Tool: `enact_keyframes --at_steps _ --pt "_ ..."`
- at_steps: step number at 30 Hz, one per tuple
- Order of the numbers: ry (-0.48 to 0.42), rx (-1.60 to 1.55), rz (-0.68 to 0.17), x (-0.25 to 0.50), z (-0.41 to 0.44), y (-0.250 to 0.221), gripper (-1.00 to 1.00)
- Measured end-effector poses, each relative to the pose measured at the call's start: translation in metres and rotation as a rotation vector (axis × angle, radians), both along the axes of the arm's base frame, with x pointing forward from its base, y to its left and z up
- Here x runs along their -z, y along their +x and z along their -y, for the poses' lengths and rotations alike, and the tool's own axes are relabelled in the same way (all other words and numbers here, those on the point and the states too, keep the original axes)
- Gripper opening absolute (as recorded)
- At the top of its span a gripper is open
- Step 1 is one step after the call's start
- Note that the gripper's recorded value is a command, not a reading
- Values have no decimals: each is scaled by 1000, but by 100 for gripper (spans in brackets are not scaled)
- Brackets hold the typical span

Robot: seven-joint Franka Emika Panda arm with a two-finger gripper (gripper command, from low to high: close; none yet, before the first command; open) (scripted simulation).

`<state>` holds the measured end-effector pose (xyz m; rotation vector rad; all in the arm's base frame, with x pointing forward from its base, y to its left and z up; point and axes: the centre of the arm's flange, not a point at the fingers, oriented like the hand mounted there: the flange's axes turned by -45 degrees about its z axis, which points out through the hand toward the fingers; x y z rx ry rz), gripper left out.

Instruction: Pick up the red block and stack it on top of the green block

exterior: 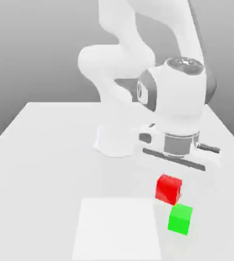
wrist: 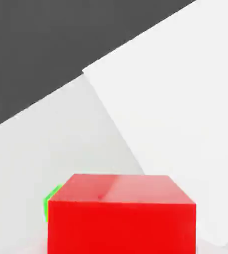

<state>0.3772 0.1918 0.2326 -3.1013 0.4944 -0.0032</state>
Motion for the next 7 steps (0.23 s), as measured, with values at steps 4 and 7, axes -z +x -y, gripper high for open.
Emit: enact_keyframes --at_steps 4,7 --pt "-1 62 0 42 27 13 -100" --pt "0 62 0 49 27 13 100"
